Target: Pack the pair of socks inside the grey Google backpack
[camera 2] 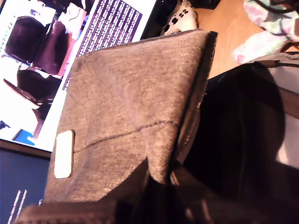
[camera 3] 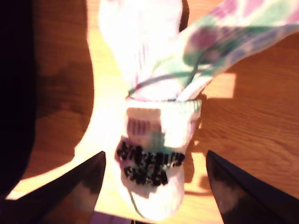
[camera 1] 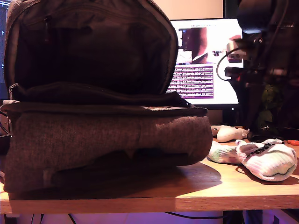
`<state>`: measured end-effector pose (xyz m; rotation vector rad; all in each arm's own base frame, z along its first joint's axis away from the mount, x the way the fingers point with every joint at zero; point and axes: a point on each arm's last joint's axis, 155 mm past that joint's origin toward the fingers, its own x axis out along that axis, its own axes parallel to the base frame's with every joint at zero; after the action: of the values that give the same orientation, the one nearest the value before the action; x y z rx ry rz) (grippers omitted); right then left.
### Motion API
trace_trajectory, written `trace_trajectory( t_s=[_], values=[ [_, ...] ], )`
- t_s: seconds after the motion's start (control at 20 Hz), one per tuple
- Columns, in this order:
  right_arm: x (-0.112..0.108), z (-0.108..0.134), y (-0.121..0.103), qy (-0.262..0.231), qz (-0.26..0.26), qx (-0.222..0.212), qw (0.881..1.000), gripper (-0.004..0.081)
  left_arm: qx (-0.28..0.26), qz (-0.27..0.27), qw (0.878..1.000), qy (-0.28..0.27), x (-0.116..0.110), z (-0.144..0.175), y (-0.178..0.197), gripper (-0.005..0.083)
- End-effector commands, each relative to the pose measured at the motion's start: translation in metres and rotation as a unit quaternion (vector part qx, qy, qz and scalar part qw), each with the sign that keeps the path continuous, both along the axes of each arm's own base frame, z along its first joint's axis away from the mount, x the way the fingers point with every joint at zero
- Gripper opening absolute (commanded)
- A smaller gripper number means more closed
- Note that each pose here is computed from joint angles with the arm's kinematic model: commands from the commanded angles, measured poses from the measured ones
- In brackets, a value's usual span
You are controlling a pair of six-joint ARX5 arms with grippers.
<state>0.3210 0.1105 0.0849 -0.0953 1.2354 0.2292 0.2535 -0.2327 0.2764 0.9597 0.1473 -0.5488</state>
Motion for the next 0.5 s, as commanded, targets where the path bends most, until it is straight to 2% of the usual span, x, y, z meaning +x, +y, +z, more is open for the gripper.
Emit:
trace_trajectory(
  t_s=[0.0,0.3,0.45],
  values=[
    [0.002,-0.011,0.002,0.008,0.001,-0.003,1.0,0.0619,-0.027,-0.004,1.0,-0.015,0.001,0.021,-0.002,-0.0021],
    [0.006,-0.047,0.002,0.046,0.001,-0.017,0.999,0.0619,-0.026,-0.004,1.0,-0.015,0.001,0.02,-0.002,-0.0021],
    [0.009,-0.057,0.002,0.054,-0.003,-0.017,0.998,0.0618,-0.026,-0.004,1.0,-0.015,0.001,0.02,-0.002,-0.0021]
  ],
)
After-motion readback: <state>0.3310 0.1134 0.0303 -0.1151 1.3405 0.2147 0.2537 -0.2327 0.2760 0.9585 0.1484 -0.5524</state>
